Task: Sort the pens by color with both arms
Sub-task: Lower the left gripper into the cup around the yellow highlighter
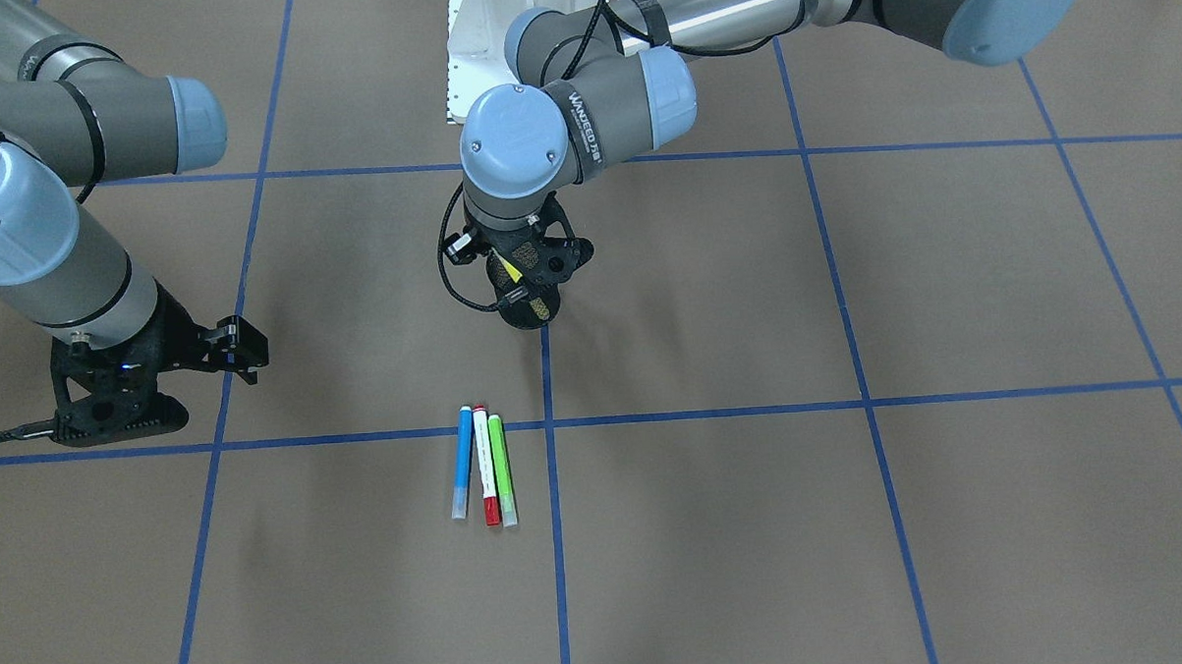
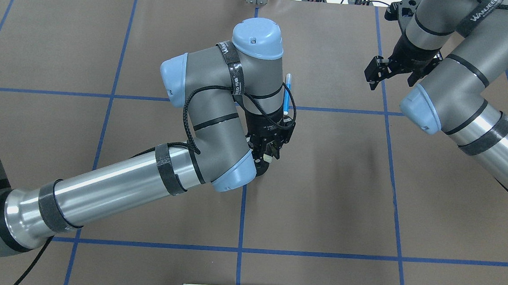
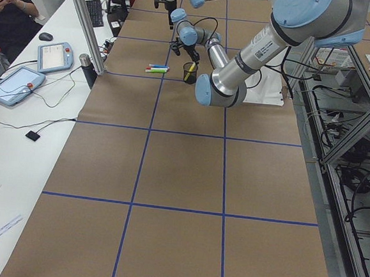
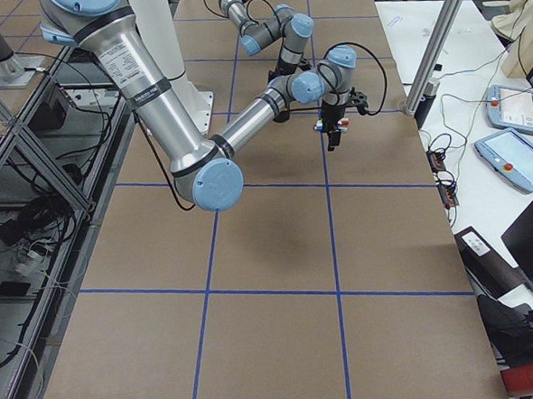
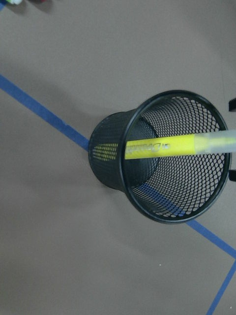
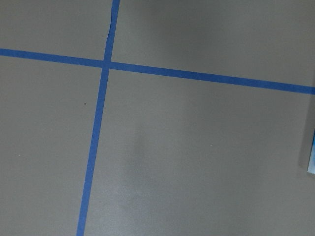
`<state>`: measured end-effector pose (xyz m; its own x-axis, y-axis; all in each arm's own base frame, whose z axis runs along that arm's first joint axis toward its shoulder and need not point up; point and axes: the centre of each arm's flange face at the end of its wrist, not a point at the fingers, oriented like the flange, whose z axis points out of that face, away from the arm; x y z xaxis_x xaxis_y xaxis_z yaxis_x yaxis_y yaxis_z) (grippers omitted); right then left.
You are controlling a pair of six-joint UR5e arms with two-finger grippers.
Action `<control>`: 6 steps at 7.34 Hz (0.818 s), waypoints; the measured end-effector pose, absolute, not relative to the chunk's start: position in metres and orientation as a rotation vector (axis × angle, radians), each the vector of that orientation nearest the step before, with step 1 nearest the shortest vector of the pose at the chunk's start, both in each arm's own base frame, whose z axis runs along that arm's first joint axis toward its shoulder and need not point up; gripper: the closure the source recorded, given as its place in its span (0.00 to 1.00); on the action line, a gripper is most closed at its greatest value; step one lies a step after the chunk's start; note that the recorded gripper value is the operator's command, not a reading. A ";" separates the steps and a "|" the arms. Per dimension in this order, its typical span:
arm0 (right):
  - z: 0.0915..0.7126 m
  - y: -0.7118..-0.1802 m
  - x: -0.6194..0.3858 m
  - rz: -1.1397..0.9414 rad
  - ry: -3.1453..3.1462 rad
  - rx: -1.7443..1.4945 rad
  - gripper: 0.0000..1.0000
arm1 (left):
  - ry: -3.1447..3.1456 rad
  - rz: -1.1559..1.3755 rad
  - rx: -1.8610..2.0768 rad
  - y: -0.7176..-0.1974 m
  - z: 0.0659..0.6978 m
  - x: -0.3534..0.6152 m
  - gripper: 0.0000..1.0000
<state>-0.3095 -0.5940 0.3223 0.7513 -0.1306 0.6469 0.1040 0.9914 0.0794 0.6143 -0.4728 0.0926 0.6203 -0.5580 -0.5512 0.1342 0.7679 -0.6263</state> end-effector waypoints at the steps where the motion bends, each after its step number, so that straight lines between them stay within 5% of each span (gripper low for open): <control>1: 0.322 -0.594 -0.310 -0.129 -0.709 0.039 0.02 | 0.811 -0.421 -0.577 -0.471 0.093 0.616 0.58; 6: 0.324 -0.593 -0.311 -0.131 -0.708 0.037 0.02 | 0.812 -0.400 -0.569 -0.471 0.095 0.618 0.59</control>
